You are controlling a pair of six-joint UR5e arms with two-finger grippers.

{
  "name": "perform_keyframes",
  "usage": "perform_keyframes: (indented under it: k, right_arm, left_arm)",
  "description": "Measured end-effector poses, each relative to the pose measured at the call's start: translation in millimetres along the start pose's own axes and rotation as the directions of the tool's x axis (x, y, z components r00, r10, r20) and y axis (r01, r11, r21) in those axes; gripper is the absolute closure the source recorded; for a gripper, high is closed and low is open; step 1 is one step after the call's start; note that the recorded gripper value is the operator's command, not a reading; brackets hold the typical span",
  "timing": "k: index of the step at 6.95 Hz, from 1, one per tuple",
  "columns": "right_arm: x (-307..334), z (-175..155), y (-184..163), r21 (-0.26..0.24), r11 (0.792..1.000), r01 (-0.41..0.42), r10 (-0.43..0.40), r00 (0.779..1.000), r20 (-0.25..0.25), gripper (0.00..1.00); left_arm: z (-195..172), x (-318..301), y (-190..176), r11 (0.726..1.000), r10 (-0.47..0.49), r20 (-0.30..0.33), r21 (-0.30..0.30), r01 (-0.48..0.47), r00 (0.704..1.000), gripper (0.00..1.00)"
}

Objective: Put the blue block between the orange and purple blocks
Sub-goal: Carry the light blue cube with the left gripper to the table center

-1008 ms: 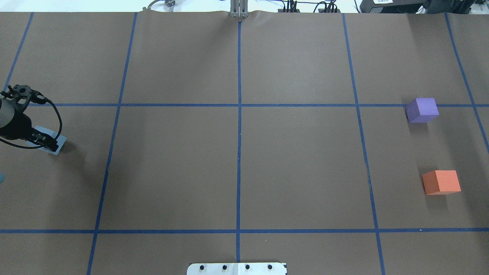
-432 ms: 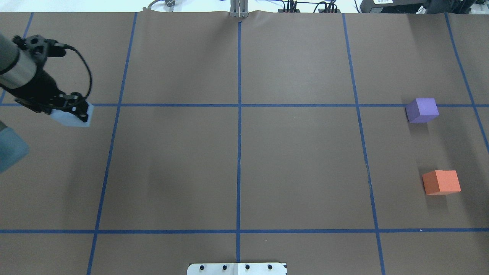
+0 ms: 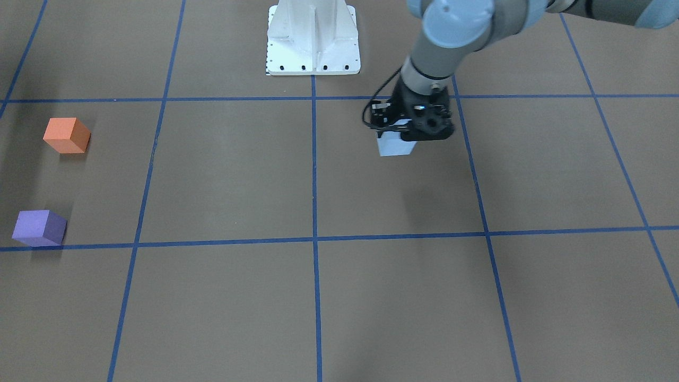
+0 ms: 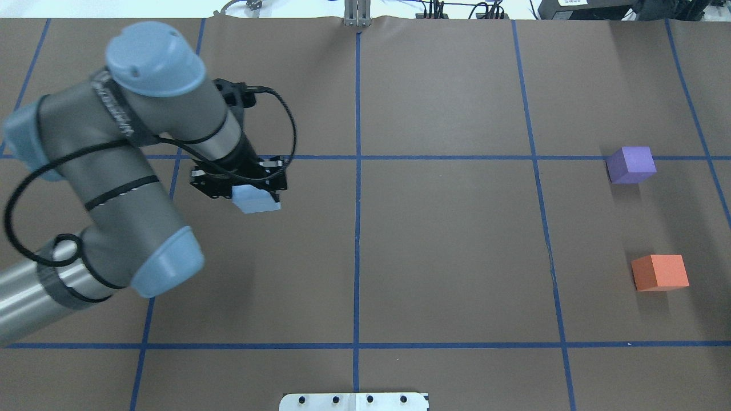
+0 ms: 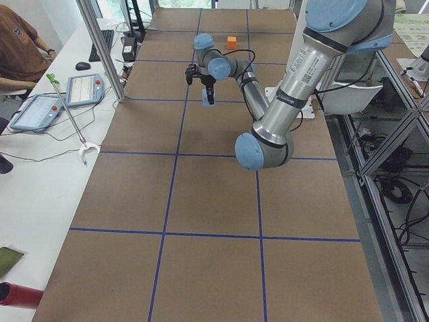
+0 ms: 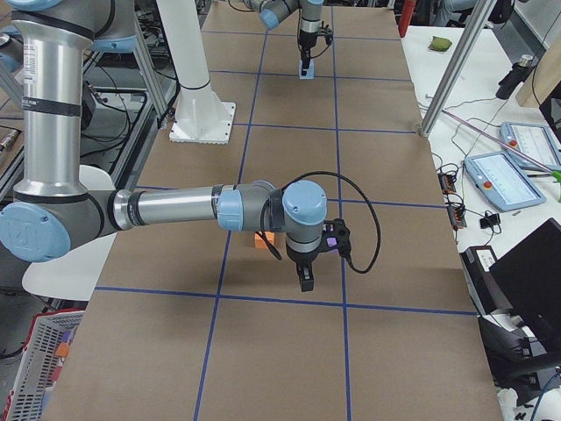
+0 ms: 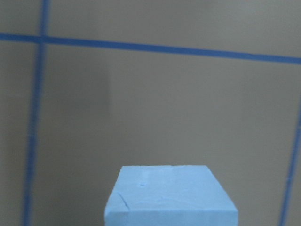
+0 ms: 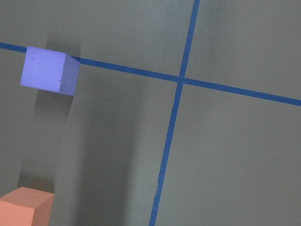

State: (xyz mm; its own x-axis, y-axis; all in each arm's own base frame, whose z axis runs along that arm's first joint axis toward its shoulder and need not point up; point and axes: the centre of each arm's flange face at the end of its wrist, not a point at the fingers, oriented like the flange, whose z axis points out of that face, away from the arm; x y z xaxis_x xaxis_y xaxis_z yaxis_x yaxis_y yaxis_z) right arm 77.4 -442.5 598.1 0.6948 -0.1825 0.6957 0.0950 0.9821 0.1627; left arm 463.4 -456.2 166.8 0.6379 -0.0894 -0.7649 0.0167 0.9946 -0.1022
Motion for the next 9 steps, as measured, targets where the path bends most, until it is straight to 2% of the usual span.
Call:
perform_keyframes:
  k: [1, 3, 4, 5, 6, 7, 9]
  right_arm:
    - [-2, -2, -2, 0.004, 1.000, -0.005, 0.005, 1.000, 0.004, 0.00]
    - [-6, -3, -5, 0.012, 1.000, -0.011, 0.011, 0.999, 0.033, 0.00]
    - [-8, -4, -5, 0.016, 1.000, -0.011, 0.011, 0.999, 0.041, 0.00]
    - [-10, -5, -6, 0.020, 1.000, -0.009, 0.008, 0.999, 0.050, 0.00]
    - [-13, -7, -8, 0.027, 1.000, -0.007, 0.005, 0.997, 0.071, 0.00]
    - [-18, -10, -12, 0.037, 0.999, -0.014, 0.010, 0.995, 0.094, 0.00]
    - [-33, -25, -21, 0.060, 0.997, -0.046, 0.039, 0.993, 0.111, 0.00]
  left_arm:
    - [25, 63, 1, 1.000, 0.005, 0.020, 0.011, -0.005, 1.000, 1.00]
    - [83, 112, -20, 0.998, 0.035, 0.009, 0.042, -0.036, 0.999, 1.00]
    - [109, 118, -29, 0.998, 0.047, 0.007, 0.047, -0.047, 0.999, 0.79]
    - [125, 120, -30, 0.997, 0.065, 0.011, 0.048, -0.065, 0.998, 0.28]
    - [133, 121, -29, 0.994, 0.092, 0.018, 0.048, -0.093, 0.996, 0.00]
    - [136, 122, -29, 0.992, 0.112, 0.024, 0.046, -0.113, 0.993, 0.00]
    - [136, 120, -31, 0.992, 0.118, 0.028, 0.045, -0.120, 0.993, 0.00]
